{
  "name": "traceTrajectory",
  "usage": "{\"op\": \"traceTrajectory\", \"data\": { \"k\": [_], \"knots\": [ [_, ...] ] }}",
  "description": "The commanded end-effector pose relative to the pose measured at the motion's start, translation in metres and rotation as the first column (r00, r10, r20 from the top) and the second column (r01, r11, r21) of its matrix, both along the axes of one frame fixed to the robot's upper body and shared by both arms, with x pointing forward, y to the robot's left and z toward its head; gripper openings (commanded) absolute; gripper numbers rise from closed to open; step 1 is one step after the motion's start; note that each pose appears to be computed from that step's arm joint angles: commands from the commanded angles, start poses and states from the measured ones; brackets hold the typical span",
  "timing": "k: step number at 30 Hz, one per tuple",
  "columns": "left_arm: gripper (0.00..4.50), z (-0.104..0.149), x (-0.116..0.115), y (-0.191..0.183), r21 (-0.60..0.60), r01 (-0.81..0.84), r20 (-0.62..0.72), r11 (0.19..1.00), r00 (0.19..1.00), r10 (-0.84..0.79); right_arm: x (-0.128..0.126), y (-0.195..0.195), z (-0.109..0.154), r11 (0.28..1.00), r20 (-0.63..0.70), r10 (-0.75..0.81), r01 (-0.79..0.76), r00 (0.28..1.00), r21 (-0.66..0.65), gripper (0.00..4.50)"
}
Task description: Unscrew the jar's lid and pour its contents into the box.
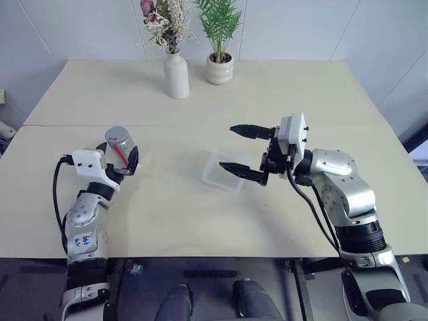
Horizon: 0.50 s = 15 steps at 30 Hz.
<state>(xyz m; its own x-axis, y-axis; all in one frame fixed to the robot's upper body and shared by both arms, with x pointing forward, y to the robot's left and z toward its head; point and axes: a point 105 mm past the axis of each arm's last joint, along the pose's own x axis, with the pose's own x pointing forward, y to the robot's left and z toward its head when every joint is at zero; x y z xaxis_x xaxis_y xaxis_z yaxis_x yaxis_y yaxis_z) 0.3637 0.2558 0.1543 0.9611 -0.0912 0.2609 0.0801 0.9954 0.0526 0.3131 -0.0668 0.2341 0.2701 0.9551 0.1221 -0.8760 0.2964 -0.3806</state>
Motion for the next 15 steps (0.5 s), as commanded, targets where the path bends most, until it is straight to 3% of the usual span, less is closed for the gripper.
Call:
{"op": "traceTrajectory", "data": {
  "k": [1, 10, 15],
  "knots": [
    [4.48, 0.01, 0.006, -0.001, 0.024, -0.008, 0.037, 1.0, 0.999, 0.007, -0.007, 0.0, 0.012, 0.999, 0.042, 0.001, -0.003, 0.999, 0.032, 4.5],
    [4.48, 0.012, 0.017, -0.002, 0.024, -0.012, 0.04, 1.0, 0.999, 0.011, -0.01, 0.001, 0.009, 0.999, 0.034, -0.018, 0.016, 0.999, 0.042, 4.5],
    [2.97, 0.011, 0.017, 0.001, 0.032, -0.025, 0.034, 0.999, 0.999, 0.024, -0.012, 0.001, 0.007, 0.999, 0.025, -0.023, 0.022, 0.999, 0.049, 4.5]
  ]
}}
